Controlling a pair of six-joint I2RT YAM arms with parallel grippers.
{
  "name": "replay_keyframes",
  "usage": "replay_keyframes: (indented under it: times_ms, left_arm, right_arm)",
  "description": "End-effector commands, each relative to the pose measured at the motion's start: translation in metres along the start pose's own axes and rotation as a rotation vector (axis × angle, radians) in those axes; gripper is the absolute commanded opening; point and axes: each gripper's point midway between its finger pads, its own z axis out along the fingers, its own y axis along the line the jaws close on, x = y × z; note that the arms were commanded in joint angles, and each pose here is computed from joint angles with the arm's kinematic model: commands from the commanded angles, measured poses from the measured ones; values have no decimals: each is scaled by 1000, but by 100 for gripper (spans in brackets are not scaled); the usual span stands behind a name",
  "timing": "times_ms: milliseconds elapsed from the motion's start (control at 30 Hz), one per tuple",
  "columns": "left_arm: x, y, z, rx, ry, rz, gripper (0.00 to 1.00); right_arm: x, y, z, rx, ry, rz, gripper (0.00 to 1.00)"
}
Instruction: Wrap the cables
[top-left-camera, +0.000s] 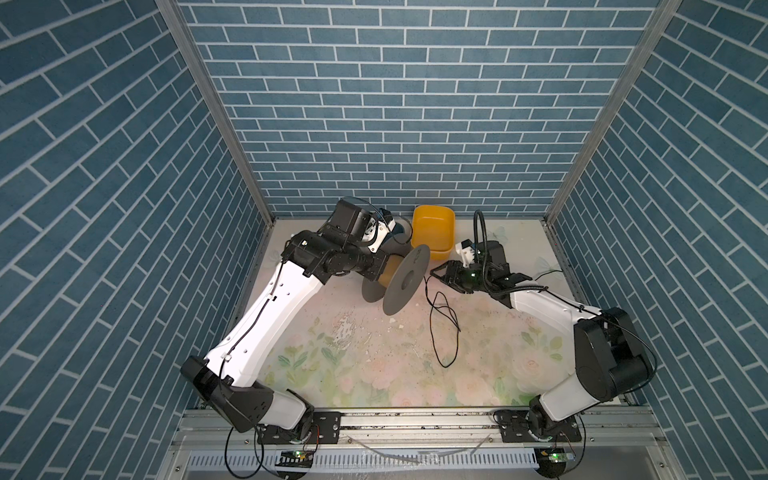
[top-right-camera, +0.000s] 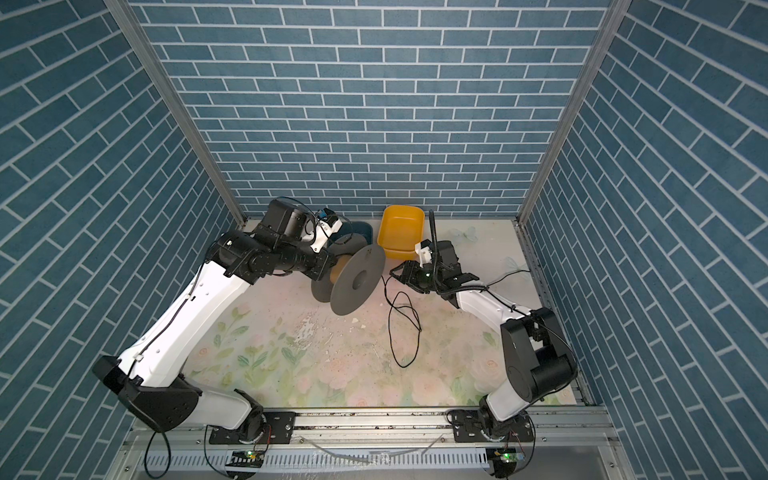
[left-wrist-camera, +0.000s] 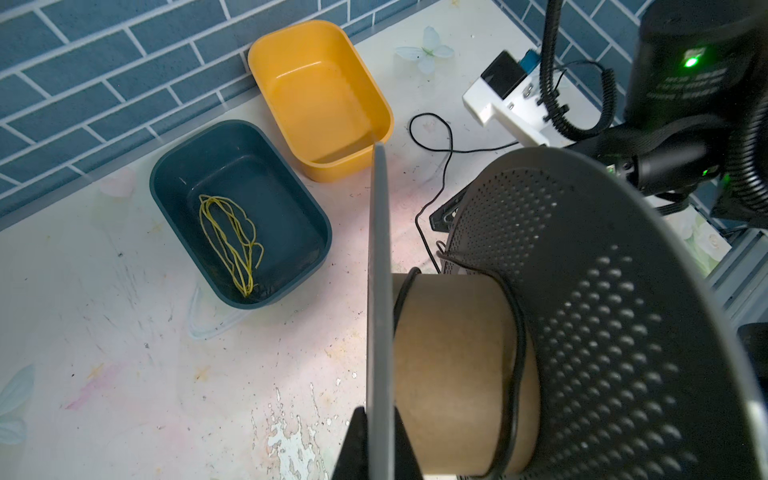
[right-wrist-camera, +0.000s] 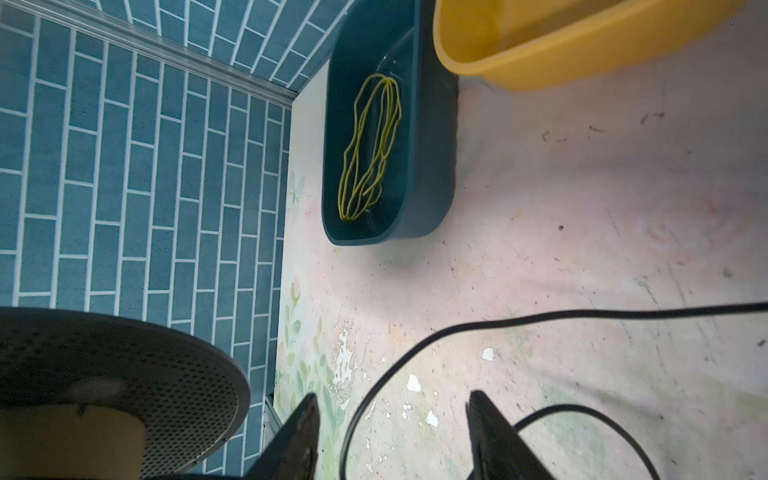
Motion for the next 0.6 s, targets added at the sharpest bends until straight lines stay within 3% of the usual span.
replay_keyframes:
  times_ms: [0, 167, 433, 500, 567]
  left_arm:
    - [-26, -8, -12, 39, -123, 16, 0]
    - [-25, -9, -10, 46, -117, 18, 0]
    - [-22, -4, -9, 14, -102, 17, 0]
    - [-23, -3, -9, 9, -105, 12, 0]
    - [-24, -2, -9, 7, -107, 3, 0]
  right_arm:
    - [9, -4, 14, -54, 27, 73, 55]
    - [-3, 12, 27, -159, -3, 111, 54]
    - [0, 31, 36, -215, 22, 114, 50]
    - [3, 33, 35, -227, 29, 120, 45]
    - [6, 31, 34, -226, 33, 121, 32]
